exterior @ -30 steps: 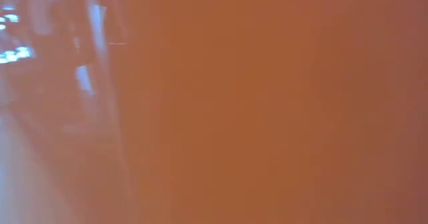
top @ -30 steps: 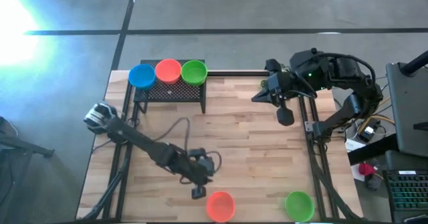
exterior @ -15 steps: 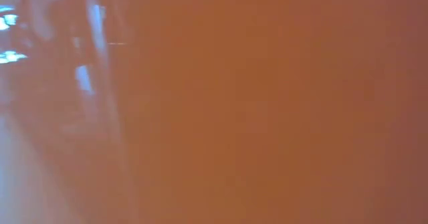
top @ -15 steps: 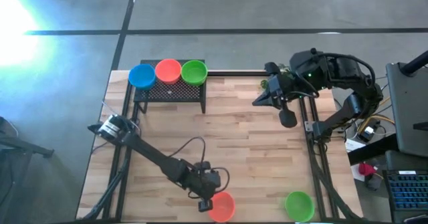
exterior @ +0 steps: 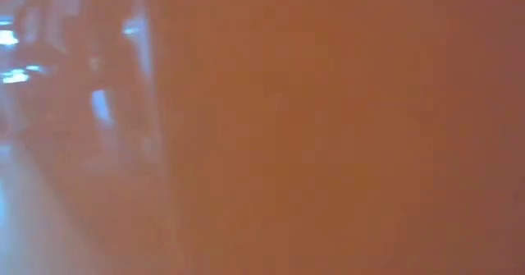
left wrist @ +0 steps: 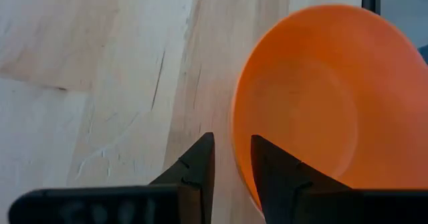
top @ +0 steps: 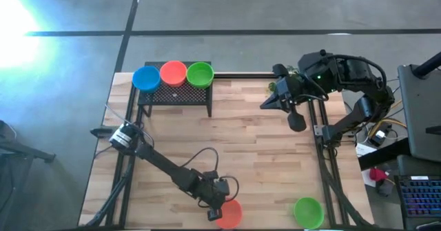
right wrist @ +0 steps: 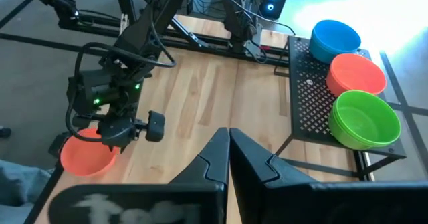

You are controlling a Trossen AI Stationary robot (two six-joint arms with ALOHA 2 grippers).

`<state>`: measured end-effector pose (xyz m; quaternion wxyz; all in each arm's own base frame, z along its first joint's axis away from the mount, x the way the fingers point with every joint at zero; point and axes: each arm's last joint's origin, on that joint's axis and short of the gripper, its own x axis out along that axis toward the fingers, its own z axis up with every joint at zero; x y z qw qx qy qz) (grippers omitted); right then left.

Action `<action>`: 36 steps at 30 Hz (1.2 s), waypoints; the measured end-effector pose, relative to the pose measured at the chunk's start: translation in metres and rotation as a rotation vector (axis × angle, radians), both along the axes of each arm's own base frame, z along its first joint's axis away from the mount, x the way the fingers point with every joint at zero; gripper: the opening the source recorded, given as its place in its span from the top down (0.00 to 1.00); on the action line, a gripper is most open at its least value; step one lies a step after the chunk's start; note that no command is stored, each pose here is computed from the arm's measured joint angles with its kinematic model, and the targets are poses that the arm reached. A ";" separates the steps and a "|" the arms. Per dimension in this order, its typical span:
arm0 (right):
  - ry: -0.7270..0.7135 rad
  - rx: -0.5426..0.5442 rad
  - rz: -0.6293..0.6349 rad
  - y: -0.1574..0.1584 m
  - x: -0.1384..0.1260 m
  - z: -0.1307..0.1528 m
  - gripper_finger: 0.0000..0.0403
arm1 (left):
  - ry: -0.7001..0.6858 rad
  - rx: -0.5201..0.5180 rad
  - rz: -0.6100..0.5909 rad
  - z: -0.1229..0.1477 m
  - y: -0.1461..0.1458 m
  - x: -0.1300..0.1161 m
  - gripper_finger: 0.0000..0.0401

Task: Pick & Place Mini bowls
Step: Stack the orange bowl on top of the orange bowl on the shelf

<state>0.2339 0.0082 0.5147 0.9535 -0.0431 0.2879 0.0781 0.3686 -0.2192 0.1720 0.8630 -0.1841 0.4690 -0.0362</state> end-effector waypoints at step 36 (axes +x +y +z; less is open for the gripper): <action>-0.029 -0.036 0.024 0.000 -0.011 0.005 0.98 | -0.131 -0.064 0.421 0.153 0.086 -0.072 1.00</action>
